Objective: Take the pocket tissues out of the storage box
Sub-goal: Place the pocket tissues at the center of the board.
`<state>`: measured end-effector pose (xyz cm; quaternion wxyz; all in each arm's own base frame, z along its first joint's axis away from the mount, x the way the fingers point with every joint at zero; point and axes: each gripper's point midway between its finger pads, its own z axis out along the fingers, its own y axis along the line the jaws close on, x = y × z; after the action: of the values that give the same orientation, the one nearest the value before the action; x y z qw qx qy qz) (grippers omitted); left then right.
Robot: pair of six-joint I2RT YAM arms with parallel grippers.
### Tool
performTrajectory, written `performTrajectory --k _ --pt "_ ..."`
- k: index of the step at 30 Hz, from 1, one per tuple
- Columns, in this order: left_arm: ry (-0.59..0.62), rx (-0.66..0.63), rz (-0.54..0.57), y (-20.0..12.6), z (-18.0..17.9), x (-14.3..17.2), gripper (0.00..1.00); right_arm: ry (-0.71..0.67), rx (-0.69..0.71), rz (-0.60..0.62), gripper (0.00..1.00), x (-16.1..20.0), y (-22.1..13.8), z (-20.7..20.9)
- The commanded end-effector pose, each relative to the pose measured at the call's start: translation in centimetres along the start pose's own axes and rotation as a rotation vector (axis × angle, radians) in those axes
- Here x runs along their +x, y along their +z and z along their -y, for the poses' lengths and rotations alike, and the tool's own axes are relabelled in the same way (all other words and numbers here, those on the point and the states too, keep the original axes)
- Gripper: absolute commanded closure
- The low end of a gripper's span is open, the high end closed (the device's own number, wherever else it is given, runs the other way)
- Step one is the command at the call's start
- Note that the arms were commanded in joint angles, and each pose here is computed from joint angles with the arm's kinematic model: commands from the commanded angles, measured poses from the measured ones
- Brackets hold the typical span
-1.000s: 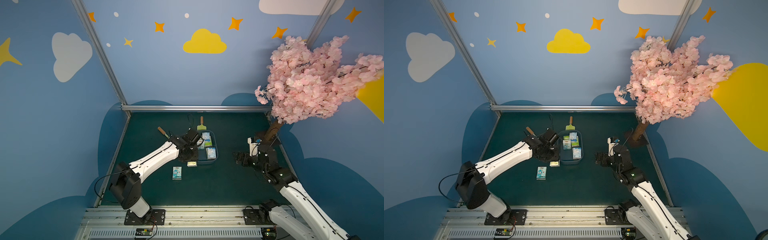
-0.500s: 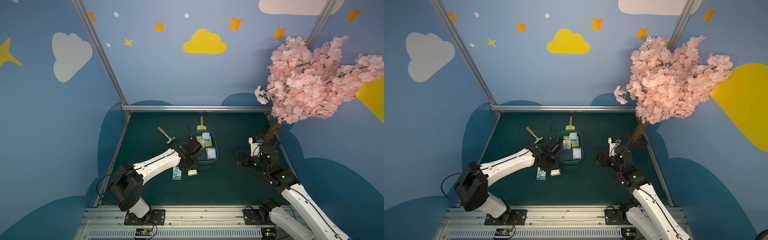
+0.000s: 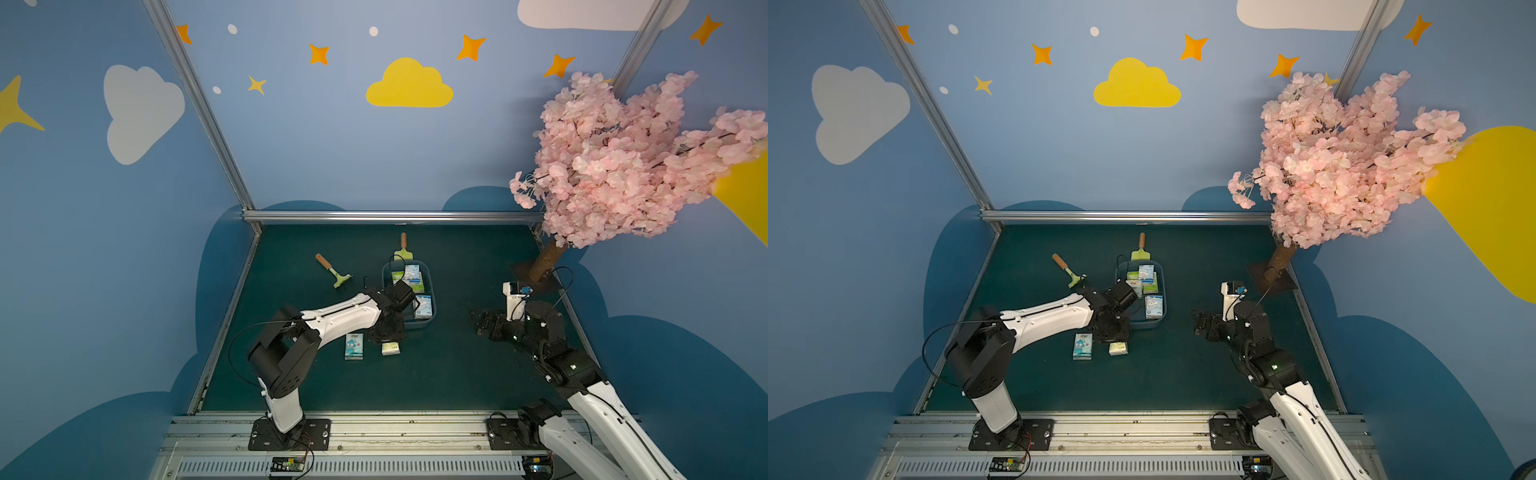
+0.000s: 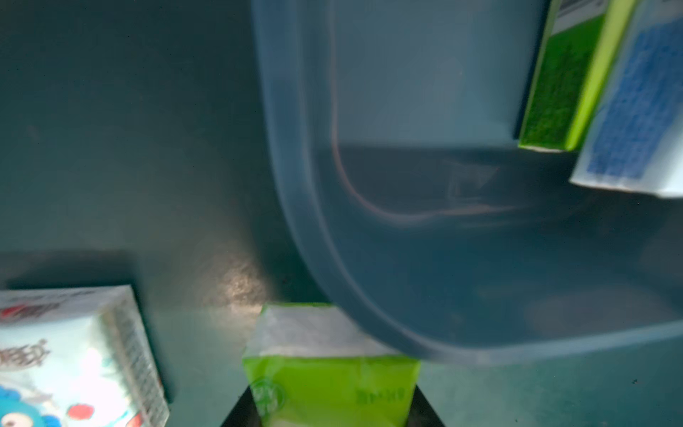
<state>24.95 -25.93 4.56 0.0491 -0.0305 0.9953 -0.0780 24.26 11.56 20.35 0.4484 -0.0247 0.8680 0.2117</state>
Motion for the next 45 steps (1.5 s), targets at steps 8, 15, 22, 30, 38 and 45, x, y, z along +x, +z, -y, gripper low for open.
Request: performTrajectory --k 8,15,22,30,38,45 --pt "0.033 -0.033 -0.053 1.3 0.2 0.5 0.52 -0.019 0.028 -0.013 0.02 0.5 0.0 0.7" --pt "0.034 -0.041 -0.08 1.9 0.3 0.9 0.48 -0.021 0.03 -0.021 0.02 0.6 0.2 0.7" --pt "0.03 -0.051 -0.081 1.7 0.2 0.8 0.42 -0.021 0.03 -0.016 0.02 0.5 0.1 0.7" --pt "0.029 -0.037 -0.042 0.1 0.3 0.3 0.36 -0.022 0.032 -0.016 0.02 0.2 -0.1 0.6" --pt "0.031 0.0 0.026 -2.8 0.6 -0.5 0.25 -0.018 0.048 -0.055 0.02 -0.7 -0.2 0.3" --pt "0.027 0.042 0.118 -6.0 0.5 -1.5 0.18 -0.018 0.052 -0.121 0.02 -1.4 0.3 -0.3"
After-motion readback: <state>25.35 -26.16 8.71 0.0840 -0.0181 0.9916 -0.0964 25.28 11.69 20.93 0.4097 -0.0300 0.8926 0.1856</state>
